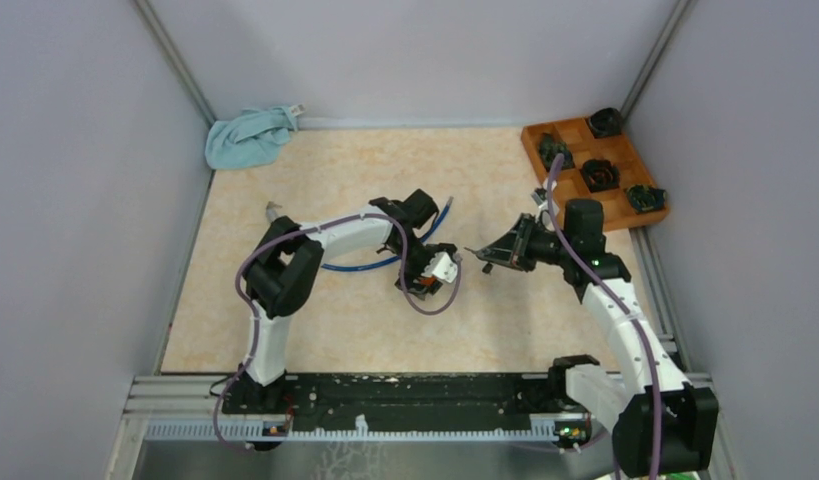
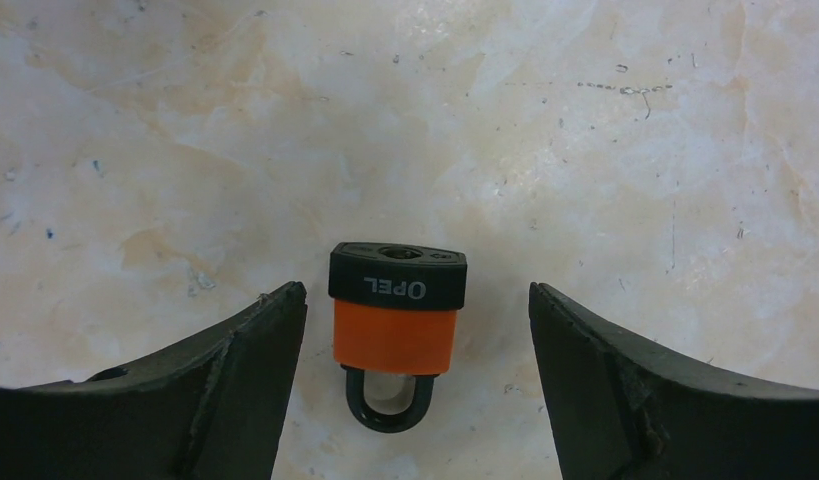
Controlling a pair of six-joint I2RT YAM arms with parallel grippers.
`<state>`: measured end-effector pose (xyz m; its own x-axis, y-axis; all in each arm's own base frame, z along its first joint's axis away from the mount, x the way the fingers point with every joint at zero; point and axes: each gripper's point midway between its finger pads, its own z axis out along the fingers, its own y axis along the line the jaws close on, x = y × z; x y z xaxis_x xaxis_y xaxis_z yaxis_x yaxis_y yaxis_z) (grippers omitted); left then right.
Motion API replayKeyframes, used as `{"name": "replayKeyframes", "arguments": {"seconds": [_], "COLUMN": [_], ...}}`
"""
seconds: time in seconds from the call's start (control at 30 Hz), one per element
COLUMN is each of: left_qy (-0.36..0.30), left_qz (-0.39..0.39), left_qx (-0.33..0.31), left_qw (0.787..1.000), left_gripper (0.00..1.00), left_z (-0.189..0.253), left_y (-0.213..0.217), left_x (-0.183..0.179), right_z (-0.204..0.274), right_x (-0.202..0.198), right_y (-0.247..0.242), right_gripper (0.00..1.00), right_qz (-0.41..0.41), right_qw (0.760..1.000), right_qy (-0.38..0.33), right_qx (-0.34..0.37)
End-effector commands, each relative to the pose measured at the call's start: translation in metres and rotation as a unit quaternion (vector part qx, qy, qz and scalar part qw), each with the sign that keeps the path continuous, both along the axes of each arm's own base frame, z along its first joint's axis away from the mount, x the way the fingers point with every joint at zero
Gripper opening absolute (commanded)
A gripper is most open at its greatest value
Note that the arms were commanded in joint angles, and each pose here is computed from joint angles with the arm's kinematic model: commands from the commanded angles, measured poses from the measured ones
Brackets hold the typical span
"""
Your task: Unlock with the key
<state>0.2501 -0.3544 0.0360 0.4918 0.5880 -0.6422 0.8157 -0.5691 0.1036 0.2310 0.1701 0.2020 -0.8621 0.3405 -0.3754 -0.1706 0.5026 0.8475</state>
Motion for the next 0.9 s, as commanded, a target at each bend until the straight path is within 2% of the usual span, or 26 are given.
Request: {"name": "replayKeyframes", "arguments": {"seconds": [0.0, 0.27, 0.43, 0.5, 0.63, 0.77, 0.87], "left_qy": [0.009, -0.018, -0.045, -0.054, -0.064, -0.072, -0.094], "left_qz": [-0.016, -0.03, -0.032, -0.036, -0.034, -0.043, -0.029], "left_qx": [0.006, 0.009, -0.01, -0.023, -0.043, -0.057, -0.051], "left_qw": [1.0, 0.999, 0.998, 0.998, 0.996, 0.995, 0.994], "left_gripper": [0.88, 0.86, 0.77, 0.68, 0.36, 0.29, 0.22], "left_z": [-0.006, -0.019, -0.022, -0.02, -0.011, 0.004, 0.016], "left_y": [-0.001, 0.002, -0.005, -0.009, -0.014, -0.011, -0.011], "left_x": [-0.005, -0.003, 0.003, 0.004, 0.006, 0.001, 0.011], "right_z": [0.003, 0.002, -0.003, -0.004, -0.004, -0.009, -0.009], "right_x": [-0.001, -0.003, -0.005, -0.006, -0.004, -0.001, 0.004], "right_y": [-0.007, -0.006, -0.006, -0.007, -0.008, -0.008, -0.006], "right_gripper": [0.0, 0.0, 0.0, 0.0, 0.0, 0.0, 0.0], "right_qz": [-0.01, -0.008, -0.008, -0.009, -0.012, -0.014, -0.017], "right_qw": [1.0, 1.0, 1.0, 1.0, 1.0, 1.0, 1.0], "right_qy": [-0.015, -0.016, -0.009, -0.004, -0.007, -0.003, 0.0], "right_qx": [-0.01, -0.008, -0.007, -0.008, -0.009, -0.007, -0.001]}}
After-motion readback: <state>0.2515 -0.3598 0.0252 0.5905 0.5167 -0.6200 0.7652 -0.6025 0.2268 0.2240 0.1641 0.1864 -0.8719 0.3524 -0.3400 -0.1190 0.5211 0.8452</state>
